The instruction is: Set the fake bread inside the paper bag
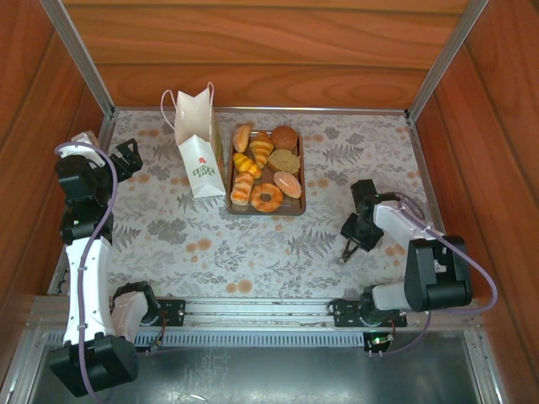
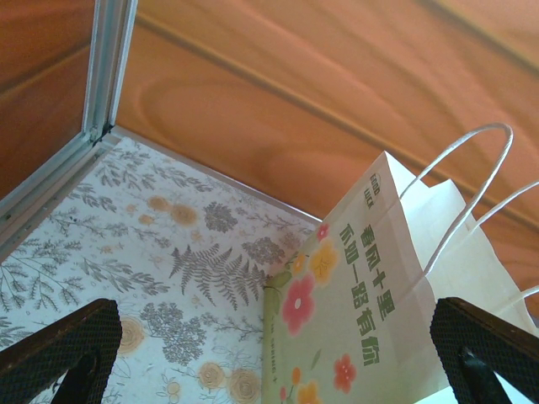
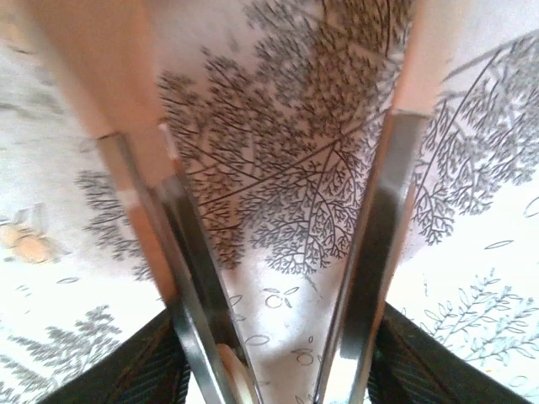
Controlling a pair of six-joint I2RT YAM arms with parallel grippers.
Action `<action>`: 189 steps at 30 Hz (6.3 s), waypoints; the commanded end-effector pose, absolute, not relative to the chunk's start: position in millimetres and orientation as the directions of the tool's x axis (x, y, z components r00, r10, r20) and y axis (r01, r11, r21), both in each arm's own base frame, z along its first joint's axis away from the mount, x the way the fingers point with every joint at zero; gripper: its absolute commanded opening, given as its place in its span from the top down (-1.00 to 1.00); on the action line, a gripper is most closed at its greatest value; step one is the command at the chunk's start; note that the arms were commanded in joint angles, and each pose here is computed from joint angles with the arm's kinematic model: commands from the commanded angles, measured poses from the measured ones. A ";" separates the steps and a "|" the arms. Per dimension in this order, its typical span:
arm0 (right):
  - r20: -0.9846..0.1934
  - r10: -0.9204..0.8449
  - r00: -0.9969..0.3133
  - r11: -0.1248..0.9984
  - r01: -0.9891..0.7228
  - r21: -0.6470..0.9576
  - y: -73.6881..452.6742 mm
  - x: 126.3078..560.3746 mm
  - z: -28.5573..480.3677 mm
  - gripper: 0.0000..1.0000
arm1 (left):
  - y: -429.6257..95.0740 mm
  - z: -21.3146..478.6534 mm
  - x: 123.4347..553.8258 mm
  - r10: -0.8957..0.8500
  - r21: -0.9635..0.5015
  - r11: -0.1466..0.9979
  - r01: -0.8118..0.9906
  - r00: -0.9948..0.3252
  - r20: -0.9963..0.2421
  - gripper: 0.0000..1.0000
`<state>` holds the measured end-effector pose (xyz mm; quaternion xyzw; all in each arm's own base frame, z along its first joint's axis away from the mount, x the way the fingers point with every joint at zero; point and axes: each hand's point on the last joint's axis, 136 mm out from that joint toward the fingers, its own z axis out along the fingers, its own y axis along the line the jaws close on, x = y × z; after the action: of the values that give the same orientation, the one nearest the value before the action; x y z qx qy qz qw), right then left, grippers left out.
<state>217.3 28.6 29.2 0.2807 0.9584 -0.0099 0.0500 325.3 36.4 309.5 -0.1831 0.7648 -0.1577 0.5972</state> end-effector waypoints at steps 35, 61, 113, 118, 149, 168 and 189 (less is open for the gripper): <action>-0.584 -0.435 -0.685 0.832 -0.555 0.031 124.7 294.3 215.3 0.02 | -19.0 309.8 320.9 -0.636 -0.715 0.699 0.034 -0.427 -0.642 -0.93; -0.382 -0.748 -0.543 0.644 -0.733 -0.220 134.4 296.4 148.2 -0.05 | -19.7 280.1 343.0 -0.623 -0.682 0.730 -0.047 -0.456 -0.635 -0.89; -0.345 -0.660 -0.668 0.717 -0.697 -0.022 168.0 323.5 115.5 -0.04 | -24.9 310.2 345.4 -0.572 -0.650 0.759 0.038 -0.438 -0.694 -0.89; -0.397 -0.640 -0.658 0.725 -0.688 -0.029 169.7 324.6 136.4 0.08 | -27.9 328.7 342.2 -0.554 -0.633 0.770 0.079 -0.410 -0.725 -0.89; -0.969 -0.053 -0.240 0.542 -0.822 0.174 280.1 289.4 425.6 0.21 | -62.9 311.4 404.8 -0.564 -0.672 0.740 0.019 -0.527 -0.636 -0.49; -0.925 0.004 -0.380 0.560 -0.765 0.317 388.0 322.2 416.1 0.23 | -79.3 285.5 423.2 -0.563 -0.691 0.723 -0.007 -0.586 -0.583 -0.01; -0.860 -0.159 -0.484 0.656 -0.703 0.274 422.0 342.8 333.2 0.22 | -80.7 266.8 423.6 -0.577 -0.695 0.717 -0.045 -0.597 -0.557 0.48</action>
<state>340.7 419.9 310.9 -0.2697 0.8149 0.3167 0.4036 422.4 -77.6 274.6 -0.1869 0.8292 -0.3277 0.4125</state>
